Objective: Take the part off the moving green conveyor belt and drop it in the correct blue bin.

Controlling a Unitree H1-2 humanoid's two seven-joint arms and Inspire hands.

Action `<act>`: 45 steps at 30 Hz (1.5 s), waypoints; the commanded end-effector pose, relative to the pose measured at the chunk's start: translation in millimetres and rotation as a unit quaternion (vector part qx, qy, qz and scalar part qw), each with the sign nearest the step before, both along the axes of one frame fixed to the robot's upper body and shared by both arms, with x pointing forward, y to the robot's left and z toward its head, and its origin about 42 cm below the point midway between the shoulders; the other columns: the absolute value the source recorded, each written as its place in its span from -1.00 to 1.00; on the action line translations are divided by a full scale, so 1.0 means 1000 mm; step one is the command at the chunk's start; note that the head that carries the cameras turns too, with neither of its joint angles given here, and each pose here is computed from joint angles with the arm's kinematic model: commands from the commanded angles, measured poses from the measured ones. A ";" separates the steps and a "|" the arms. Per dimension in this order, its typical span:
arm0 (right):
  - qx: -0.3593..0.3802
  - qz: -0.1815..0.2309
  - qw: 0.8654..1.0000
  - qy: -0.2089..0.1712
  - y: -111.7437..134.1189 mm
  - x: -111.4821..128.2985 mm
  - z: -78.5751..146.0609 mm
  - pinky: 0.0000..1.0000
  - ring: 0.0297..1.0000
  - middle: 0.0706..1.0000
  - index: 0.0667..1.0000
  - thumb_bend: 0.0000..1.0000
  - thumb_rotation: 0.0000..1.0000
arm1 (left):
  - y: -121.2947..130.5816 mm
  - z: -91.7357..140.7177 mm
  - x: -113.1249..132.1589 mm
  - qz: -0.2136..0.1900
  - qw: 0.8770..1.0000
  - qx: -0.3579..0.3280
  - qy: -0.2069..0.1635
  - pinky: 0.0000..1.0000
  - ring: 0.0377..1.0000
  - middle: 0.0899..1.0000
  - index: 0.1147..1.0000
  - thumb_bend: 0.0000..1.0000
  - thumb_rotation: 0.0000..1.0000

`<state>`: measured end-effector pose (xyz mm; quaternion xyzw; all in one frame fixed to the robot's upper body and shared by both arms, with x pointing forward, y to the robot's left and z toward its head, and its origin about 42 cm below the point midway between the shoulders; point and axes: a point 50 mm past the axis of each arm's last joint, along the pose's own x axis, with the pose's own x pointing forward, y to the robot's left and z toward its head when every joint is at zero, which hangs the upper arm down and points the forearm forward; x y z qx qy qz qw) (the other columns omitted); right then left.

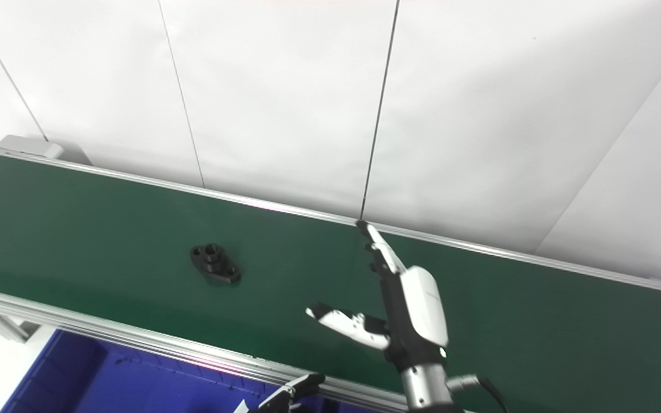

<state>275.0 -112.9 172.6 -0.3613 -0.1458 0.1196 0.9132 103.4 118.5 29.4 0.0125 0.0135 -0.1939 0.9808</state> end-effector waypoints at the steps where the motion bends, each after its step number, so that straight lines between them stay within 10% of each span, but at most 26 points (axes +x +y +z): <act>1: -0.037 -0.003 0.999 -0.027 0.013 0.014 0.012 0.26 0.62 0.77 0.85 0.81 0.51 | -0.009 0.009 0.005 -0.003 0.999 -0.016 -0.032 0.60 0.80 0.83 0.70 0.62 0.54; 32: -0.282 0.042 0.958 -0.027 0.135 0.091 0.017 -0.02 0.27 0.56 0.76 0.90 0.53 | -0.026 0.011 0.008 -0.008 0.999 -0.012 -0.045 0.60 0.80 0.83 0.72 0.56 0.57; 45: -0.310 0.058 0.949 0.010 0.137 0.094 -0.008 -0.69 -0.59 -0.40 0.55 0.84 0.44 | -0.036 0.017 0.004 -0.007 0.998 -0.021 -0.051 0.62 0.81 0.84 0.72 0.54 0.60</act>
